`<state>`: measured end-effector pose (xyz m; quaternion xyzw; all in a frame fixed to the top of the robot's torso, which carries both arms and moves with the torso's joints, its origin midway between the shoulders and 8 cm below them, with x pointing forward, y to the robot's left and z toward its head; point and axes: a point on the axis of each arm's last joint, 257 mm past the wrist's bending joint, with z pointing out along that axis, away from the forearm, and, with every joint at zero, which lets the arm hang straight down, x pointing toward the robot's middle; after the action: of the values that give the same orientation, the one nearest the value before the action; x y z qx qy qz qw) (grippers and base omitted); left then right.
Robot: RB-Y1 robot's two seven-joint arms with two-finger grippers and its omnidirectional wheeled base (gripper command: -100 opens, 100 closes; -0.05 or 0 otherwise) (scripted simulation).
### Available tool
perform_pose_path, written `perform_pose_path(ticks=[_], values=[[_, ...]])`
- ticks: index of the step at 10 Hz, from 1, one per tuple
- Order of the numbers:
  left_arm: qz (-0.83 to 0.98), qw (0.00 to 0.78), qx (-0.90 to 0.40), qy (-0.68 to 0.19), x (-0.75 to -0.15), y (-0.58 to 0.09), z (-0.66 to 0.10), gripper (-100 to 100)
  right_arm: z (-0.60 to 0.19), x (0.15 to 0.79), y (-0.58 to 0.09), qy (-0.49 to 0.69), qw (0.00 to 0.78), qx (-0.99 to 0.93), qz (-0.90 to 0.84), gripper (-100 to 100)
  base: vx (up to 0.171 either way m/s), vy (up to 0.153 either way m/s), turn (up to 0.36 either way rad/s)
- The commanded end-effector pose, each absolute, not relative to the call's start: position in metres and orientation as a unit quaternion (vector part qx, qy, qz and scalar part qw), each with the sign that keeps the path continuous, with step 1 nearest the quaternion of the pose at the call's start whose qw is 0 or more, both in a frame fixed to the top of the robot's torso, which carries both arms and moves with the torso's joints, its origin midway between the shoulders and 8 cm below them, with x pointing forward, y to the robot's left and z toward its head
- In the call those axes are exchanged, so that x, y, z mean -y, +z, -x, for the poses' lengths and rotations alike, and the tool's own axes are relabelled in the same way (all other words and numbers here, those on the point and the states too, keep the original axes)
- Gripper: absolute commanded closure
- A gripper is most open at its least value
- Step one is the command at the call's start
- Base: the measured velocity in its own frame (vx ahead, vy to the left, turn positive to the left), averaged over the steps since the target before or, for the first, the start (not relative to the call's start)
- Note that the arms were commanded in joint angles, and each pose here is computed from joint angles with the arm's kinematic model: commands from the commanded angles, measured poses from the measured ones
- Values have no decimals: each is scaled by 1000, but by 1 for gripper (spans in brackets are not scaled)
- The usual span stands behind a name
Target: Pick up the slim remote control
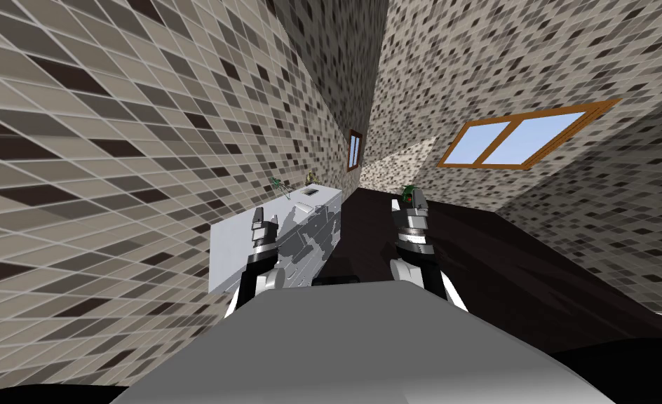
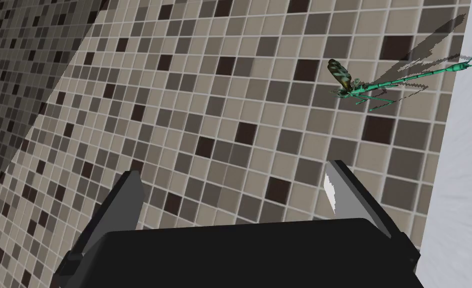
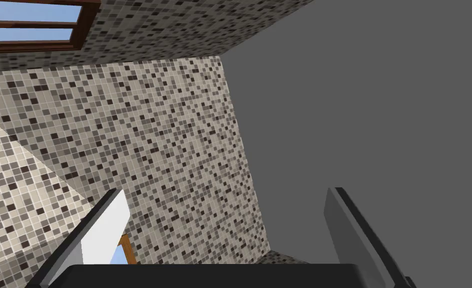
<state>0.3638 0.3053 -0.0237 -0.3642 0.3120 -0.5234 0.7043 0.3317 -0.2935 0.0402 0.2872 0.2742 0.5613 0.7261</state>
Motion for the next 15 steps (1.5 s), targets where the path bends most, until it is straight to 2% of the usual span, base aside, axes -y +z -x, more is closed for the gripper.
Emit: perform_pose_path(ticks=[1, 15], values=[[356, 700, -331, -523, -305, -27, -368, -100, -332, 294, 40, 561, 726, -274, -287, 0, -11, -5, -26], [371, 636, -462, -493, -346, -61, -433, -100, -332, 293, 40, 561, 726, -274, -287, 0, -50, -8, -51]])
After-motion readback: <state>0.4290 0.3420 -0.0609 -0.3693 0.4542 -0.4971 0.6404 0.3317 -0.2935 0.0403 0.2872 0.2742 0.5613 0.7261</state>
